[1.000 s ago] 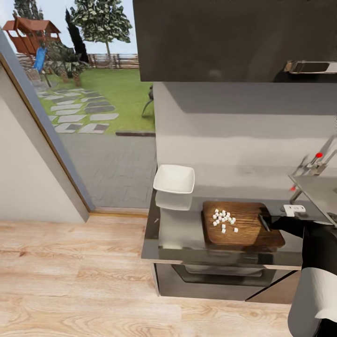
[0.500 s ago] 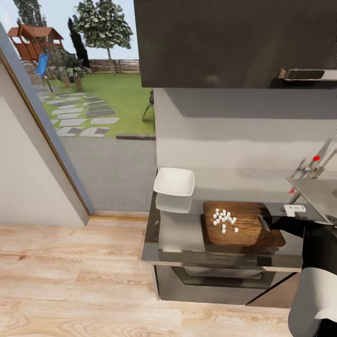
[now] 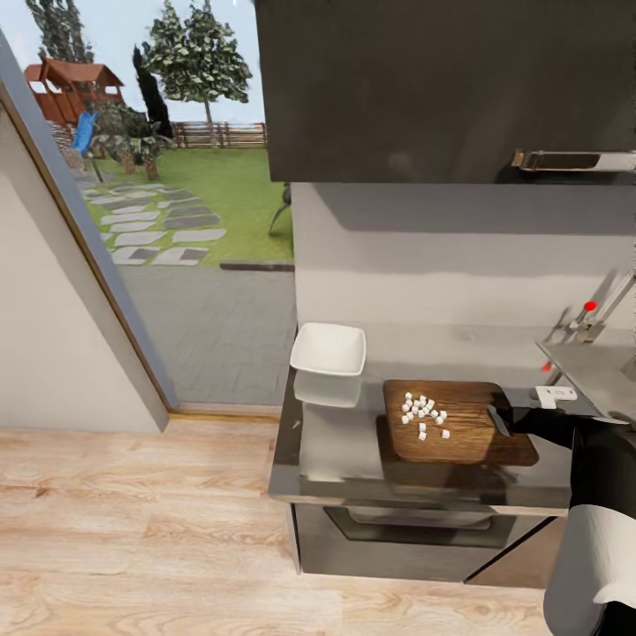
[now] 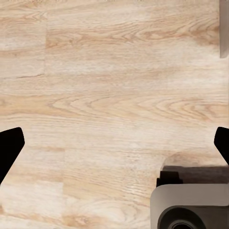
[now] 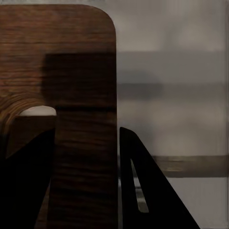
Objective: In the kitchen, take the Vidalia onion out of the sink, dice it on the chopping board with the paring knife, put the diced onion into the bowl on the countertop, then place both the paring knife and the chopping board into the sink.
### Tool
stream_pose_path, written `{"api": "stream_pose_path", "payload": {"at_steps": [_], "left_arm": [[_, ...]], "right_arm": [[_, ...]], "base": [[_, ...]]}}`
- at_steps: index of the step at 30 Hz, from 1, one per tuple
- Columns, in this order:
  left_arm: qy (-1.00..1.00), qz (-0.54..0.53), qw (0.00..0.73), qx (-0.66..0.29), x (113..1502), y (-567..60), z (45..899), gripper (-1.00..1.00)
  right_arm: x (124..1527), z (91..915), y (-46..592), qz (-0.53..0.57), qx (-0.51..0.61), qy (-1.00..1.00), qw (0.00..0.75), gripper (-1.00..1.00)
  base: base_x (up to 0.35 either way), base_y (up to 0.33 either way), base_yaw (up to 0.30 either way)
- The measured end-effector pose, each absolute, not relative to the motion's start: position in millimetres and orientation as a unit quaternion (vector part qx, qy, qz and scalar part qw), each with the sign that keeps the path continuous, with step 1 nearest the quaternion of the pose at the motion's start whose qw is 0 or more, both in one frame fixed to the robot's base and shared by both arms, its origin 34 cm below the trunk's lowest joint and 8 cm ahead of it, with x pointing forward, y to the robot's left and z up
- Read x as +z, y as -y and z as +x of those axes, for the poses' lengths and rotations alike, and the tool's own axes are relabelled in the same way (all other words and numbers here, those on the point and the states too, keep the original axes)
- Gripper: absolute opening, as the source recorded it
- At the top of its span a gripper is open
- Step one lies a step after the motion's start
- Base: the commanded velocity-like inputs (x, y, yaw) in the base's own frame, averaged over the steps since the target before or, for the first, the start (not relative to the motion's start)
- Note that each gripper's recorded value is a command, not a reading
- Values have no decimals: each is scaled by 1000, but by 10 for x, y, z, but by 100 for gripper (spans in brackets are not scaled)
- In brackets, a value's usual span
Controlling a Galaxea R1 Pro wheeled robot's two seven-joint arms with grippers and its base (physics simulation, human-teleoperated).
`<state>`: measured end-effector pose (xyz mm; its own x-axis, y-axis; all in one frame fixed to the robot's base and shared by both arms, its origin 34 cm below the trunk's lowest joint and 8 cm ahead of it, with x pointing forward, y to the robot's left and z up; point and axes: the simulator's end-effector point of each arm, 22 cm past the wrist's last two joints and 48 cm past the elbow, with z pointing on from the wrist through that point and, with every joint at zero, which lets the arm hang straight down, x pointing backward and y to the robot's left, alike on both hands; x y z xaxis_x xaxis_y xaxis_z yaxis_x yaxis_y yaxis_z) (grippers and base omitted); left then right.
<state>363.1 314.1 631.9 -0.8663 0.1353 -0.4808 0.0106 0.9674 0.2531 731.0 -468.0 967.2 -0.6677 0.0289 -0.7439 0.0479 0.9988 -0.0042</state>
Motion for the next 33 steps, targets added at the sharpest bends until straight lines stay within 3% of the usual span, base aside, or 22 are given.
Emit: {"api": "stream_pose_path", "payload": {"at_steps": [33], "left_arm": [[-957,37,261,122,6404,-3141,3631,100]], "right_arm": [[9773,7258,4680,25,-11,-913,406,-100]], "base": [[0,0,0]]}}
